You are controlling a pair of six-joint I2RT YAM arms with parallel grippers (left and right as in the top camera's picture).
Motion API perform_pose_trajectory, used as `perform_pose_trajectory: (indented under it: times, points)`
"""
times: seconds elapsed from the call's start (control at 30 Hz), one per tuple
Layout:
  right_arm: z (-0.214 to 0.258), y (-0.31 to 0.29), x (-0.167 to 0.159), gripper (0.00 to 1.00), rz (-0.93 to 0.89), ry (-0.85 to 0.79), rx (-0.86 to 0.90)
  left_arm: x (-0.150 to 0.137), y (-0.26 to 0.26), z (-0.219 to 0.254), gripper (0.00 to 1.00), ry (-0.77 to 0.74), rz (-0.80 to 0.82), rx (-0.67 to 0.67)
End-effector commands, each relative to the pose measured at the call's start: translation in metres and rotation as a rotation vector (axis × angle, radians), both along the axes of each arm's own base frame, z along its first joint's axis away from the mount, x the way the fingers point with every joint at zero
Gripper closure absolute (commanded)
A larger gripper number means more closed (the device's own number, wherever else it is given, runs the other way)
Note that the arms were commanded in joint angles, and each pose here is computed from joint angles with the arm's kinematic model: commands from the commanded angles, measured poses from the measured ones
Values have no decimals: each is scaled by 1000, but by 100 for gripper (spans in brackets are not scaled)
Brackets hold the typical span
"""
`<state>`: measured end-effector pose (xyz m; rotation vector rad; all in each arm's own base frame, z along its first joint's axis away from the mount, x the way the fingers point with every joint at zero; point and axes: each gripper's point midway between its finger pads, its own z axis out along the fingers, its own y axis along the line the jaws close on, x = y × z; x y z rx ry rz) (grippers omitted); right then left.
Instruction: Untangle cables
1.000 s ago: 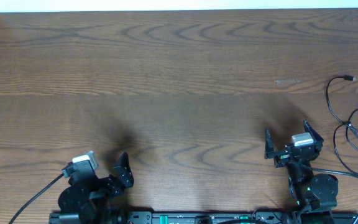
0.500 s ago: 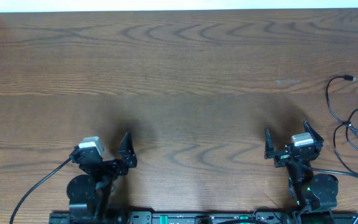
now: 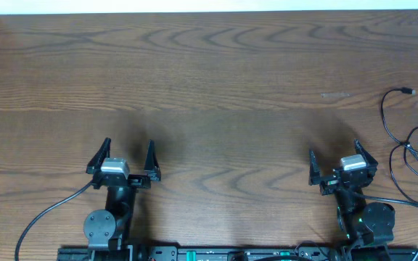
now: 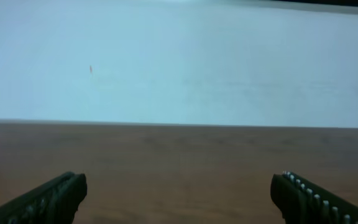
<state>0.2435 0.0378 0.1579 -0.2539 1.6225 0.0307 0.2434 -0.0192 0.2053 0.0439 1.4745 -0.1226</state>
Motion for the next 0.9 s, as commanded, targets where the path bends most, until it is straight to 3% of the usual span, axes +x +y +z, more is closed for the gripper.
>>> perform_pose_trajectory:
  times: [0.0,0.17,0.5,0.87]
  points:
    - [-1,0,0,1,0,-1,-11,0,-2,-1,0,-40,5,120]
    - [-1,0,0,1,0,-2,-11,1,-2,-5,0,-31,15,222]
    - [-1,0,0,1,0,-1,-11,0,0,-67,0,223,-3,219]
    - [-1,0,0,1,0,-2,-11,0,2,-66,0,225,10,171]
